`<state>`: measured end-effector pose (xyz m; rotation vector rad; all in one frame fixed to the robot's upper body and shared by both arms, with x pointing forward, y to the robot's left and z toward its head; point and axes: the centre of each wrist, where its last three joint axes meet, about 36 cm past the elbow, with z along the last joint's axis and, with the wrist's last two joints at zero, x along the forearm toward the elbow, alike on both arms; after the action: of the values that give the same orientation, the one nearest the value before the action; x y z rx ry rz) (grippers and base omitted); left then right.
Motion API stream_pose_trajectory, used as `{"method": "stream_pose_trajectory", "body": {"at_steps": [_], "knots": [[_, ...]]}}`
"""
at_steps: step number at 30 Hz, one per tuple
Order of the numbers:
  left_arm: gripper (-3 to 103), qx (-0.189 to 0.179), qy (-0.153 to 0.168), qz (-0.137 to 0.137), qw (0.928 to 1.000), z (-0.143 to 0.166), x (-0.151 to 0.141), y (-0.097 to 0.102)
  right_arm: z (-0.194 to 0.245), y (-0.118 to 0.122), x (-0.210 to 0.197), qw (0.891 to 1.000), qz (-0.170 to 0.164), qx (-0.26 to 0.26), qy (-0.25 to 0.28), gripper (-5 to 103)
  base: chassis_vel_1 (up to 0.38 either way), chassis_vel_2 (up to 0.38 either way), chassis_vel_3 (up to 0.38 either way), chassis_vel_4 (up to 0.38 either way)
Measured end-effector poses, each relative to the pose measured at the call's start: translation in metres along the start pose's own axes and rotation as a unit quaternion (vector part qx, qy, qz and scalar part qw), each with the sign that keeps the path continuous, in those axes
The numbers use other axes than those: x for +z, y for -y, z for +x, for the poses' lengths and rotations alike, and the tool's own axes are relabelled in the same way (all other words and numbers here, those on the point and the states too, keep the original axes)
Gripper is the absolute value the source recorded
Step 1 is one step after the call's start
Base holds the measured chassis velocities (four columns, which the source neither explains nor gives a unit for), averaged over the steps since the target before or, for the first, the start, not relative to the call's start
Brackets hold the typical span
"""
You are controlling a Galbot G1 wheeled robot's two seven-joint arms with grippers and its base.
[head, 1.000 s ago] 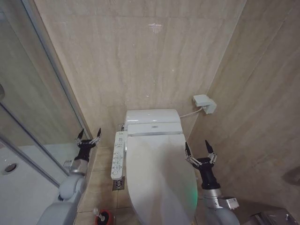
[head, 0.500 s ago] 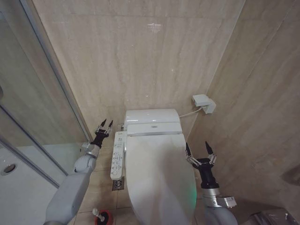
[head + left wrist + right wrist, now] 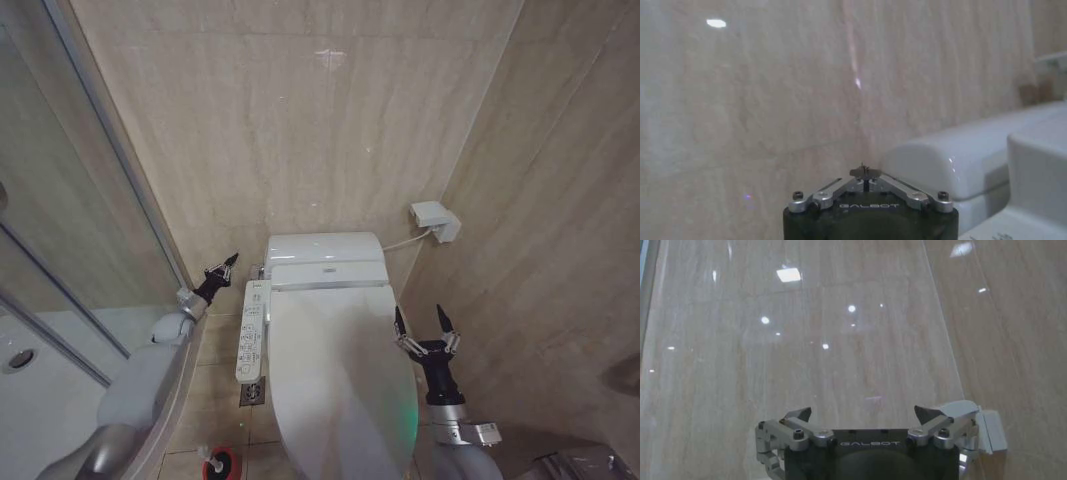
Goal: Open the toilet lid, clean the toilet bowl with a toilet brush, close the toilet lid, and flush.
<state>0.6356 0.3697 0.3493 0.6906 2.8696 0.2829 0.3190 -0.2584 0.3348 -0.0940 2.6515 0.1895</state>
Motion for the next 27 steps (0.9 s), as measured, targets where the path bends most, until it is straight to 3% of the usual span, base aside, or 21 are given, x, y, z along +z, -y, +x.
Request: {"method": "stream_pose_trajectory", "body": {"at_steps": [11,27], "knots": [[0,0.07,-0.038,-0.014,0.9967,-0.023,0.006,-0.005,0.0,-0.002,0.002,1.0,-0.001,0.003,0.001,100,0.0,0.0,0.0,0.0],[0,0.081,-0.075,-0.027,0.9935,-0.013,0.022,0.0,-0.001,0.0,0.001,1.0,0.002,0.0,0.002,100,0.0,0.0,0.0,0.0]]}}
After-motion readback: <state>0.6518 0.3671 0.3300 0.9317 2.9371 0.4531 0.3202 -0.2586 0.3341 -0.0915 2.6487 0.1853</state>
